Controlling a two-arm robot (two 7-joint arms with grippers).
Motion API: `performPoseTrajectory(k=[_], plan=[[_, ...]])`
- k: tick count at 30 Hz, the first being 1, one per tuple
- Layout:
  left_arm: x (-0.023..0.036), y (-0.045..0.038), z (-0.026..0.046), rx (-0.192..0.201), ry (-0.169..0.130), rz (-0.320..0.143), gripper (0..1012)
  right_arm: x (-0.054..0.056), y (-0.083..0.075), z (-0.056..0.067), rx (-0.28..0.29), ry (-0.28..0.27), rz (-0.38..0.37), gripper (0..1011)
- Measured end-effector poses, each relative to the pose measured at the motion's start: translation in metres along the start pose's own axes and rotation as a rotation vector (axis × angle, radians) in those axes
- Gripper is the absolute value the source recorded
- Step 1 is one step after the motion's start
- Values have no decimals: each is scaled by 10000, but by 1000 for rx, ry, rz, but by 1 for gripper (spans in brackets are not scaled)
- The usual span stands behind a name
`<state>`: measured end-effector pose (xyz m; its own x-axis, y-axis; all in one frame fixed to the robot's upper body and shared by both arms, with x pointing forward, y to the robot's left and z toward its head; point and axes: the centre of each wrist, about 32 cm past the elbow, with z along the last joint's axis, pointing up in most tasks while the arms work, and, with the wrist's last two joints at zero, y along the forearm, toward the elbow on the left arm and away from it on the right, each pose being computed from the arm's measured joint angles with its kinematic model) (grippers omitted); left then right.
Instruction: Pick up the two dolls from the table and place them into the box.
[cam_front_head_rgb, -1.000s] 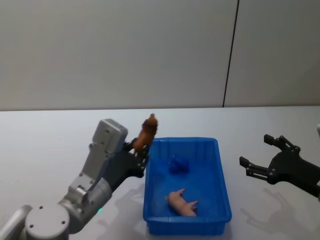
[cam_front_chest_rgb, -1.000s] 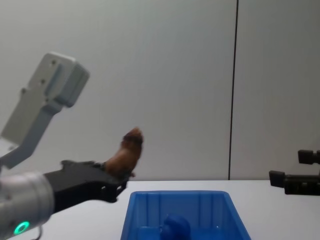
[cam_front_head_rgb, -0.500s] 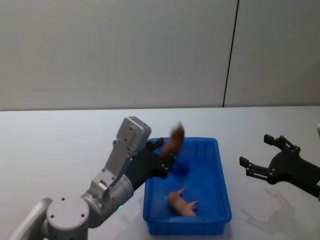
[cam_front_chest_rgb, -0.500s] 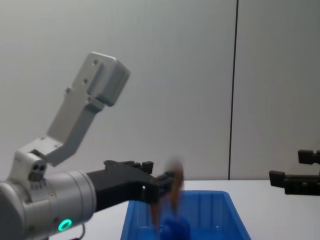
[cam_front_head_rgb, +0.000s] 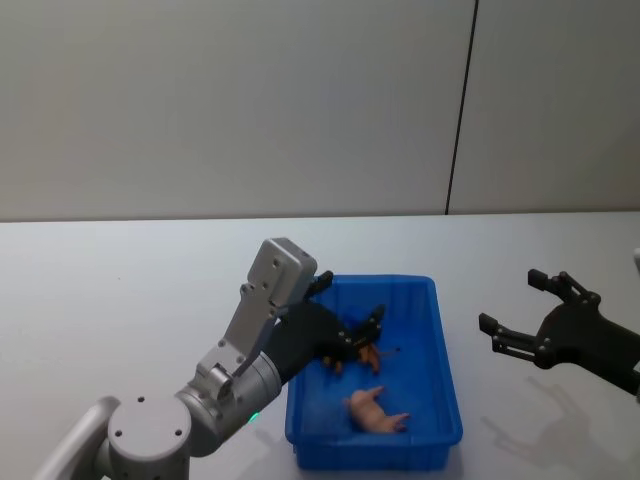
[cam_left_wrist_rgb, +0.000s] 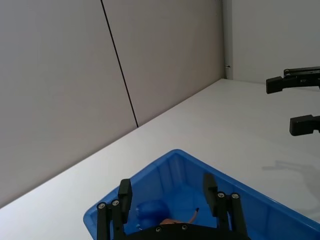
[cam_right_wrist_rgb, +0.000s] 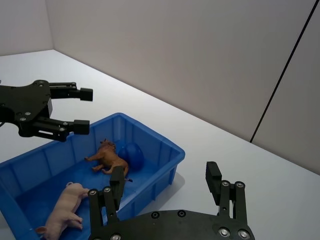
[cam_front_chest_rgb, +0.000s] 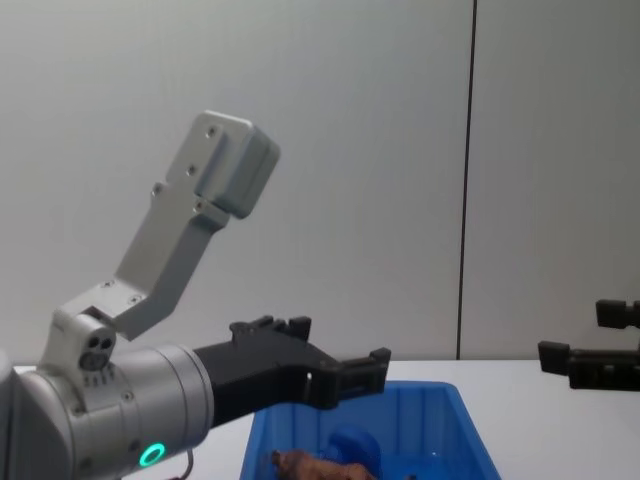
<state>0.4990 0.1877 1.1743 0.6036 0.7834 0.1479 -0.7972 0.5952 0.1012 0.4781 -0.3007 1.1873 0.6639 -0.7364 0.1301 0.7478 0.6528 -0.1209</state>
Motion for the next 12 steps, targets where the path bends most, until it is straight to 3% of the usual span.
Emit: performPoseTrajectory(k=[5, 12], plan=[[28, 28, 13, -37, -25, 16, 1001, 0, 0, 0, 0, 0, 0, 1001], [62, 68, 43, -74, -49, 37, 1001, 0, 0, 0, 0, 0, 0, 1001]])
